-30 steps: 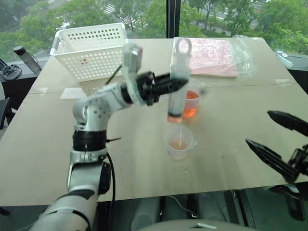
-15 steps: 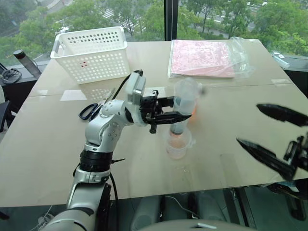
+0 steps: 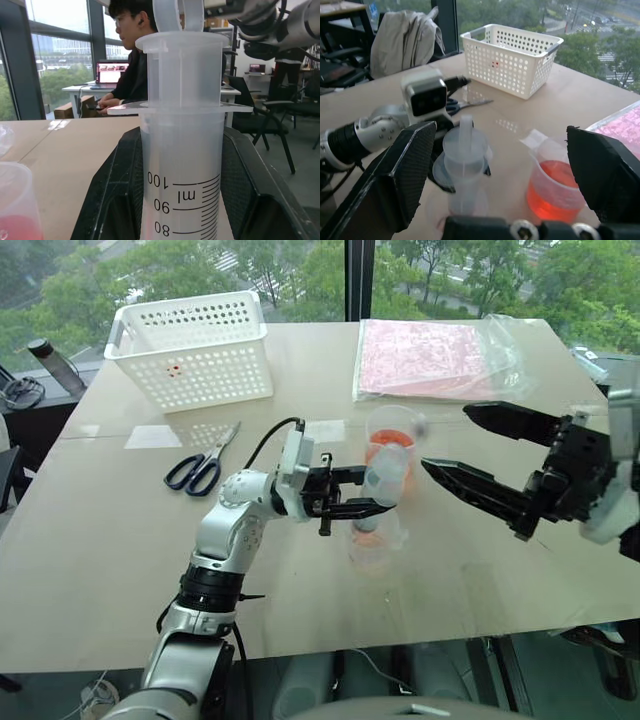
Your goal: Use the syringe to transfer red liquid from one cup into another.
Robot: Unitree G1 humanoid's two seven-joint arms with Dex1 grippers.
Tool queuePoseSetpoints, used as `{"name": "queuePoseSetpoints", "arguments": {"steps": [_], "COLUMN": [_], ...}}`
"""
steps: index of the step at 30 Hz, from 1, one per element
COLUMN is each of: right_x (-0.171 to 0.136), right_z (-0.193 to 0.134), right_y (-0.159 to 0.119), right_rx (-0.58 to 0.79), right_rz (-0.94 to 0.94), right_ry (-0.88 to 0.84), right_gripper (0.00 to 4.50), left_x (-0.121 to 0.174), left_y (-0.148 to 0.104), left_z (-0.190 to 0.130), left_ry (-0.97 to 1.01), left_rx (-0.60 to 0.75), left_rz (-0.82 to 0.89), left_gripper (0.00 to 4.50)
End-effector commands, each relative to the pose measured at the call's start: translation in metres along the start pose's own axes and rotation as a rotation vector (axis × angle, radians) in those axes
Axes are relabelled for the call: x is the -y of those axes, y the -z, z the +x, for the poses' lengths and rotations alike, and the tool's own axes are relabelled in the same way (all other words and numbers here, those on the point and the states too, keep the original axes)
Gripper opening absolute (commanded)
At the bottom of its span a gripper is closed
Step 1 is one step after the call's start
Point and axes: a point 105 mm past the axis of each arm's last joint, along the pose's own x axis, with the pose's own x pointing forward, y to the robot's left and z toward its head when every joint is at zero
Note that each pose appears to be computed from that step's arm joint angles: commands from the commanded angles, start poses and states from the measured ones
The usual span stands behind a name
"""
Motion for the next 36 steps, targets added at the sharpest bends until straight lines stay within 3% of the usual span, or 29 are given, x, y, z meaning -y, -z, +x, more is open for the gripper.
{"name": "queuePoseSetpoints", "arguments": {"steps": [1, 9, 11, 16, 34, 36], "right_x": [0.005, -0.003, -0.004, -0.009, -0.01, -0.008], "right_z": [0.013, 0.027, 0.028, 0.026, 0.023, 0.023], "right_y": [0.01, 0.013, 0.013, 0.013, 0.019, 0.016], "right_rx": [-0.021, -0.026, -0.025, -0.024, -0.088, -0.078], "right_rz": [0.005, 0.018, 0.013, 0.008, -0.035, -0.028], "right_ry": [0.02, -0.047, -0.054, -0.059, -0.031, -0.023], "right_gripper": [3.62, 3.62, 2.92, 0.61, 0.61, 0.03], "left_x": [0.003, 0.005, 0.007, 0.009, 0.009, 0.008], "left_y": [-0.006, -0.014, -0.014, -0.016, -0.016, -0.017], "left_z": [0.002, 0.007, 0.007, 0.009, 0.015, 0.016], "left_ry": [0.025, 0.037, 0.039, 0.043, 0.063, 0.064], "left_rx": [0.014, 0.034, 0.037, 0.04, 0.043, 0.044], "left_rz": [0.038, 0.039, 0.038, 0.04, 0.019, 0.02], "left_gripper": [1.45, 1.45, 1.45, 1.45, 1.45, 1.45]}}
